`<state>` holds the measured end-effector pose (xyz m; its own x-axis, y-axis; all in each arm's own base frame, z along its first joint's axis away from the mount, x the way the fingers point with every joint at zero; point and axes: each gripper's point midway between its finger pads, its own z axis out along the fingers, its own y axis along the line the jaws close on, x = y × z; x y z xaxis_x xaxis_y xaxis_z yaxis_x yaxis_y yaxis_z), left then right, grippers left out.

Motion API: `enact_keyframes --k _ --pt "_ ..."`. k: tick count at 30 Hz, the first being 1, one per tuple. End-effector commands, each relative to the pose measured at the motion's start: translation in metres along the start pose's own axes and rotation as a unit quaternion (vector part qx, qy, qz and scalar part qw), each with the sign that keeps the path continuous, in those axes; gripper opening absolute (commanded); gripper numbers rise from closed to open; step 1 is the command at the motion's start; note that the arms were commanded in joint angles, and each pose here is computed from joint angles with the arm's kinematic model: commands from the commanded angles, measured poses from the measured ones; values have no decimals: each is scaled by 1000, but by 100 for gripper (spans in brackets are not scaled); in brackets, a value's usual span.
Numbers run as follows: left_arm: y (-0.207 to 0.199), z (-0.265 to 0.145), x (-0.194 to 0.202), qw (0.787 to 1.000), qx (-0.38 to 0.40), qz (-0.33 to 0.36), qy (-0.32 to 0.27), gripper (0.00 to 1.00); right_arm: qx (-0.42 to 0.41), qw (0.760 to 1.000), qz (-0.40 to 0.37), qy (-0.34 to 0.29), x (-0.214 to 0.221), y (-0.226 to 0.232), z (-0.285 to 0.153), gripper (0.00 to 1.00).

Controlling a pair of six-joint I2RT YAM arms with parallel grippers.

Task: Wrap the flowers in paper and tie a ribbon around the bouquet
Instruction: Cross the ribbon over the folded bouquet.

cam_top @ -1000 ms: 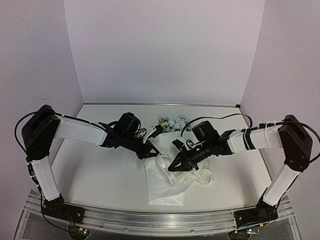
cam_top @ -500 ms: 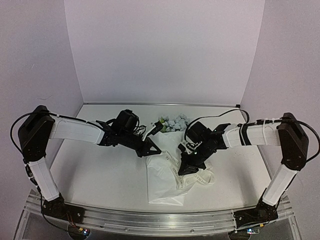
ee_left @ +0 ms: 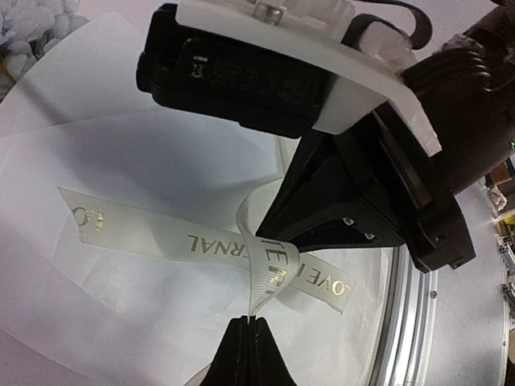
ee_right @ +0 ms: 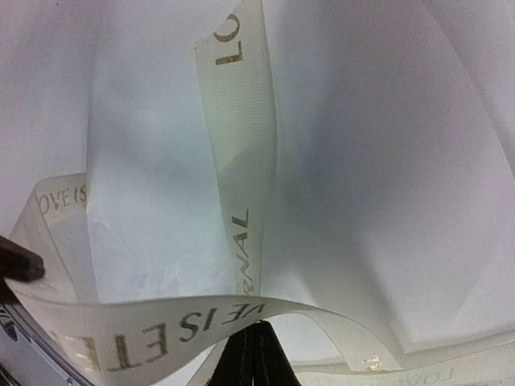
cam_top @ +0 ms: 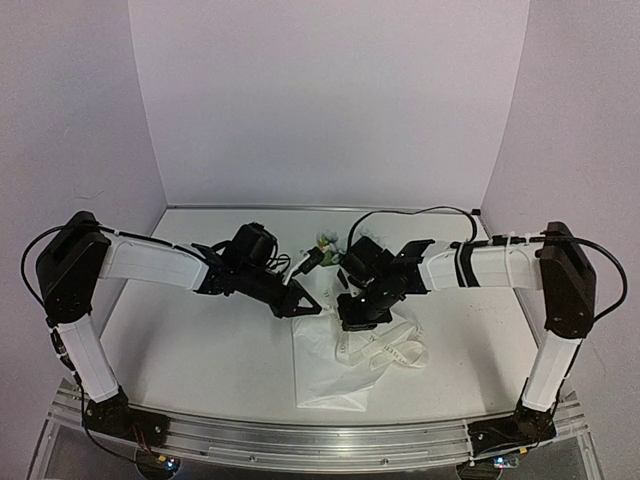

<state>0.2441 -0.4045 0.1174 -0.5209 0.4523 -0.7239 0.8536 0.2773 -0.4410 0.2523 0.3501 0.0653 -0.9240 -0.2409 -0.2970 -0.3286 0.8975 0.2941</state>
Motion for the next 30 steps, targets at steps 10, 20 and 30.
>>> enact_keyframes --k 10,20,30 --pt "11 9 23 997 -11 -73 39 7 18 997 -26 -66 -16 3 -25 33" --pt "22 10 27 994 -42 -78 65 38 10 995 -14 -97 -30 0 -48 53" --pt "39 -66 -26 966 -208 -126 -87 64 60 994 6 -86 -76 8 -25 59"
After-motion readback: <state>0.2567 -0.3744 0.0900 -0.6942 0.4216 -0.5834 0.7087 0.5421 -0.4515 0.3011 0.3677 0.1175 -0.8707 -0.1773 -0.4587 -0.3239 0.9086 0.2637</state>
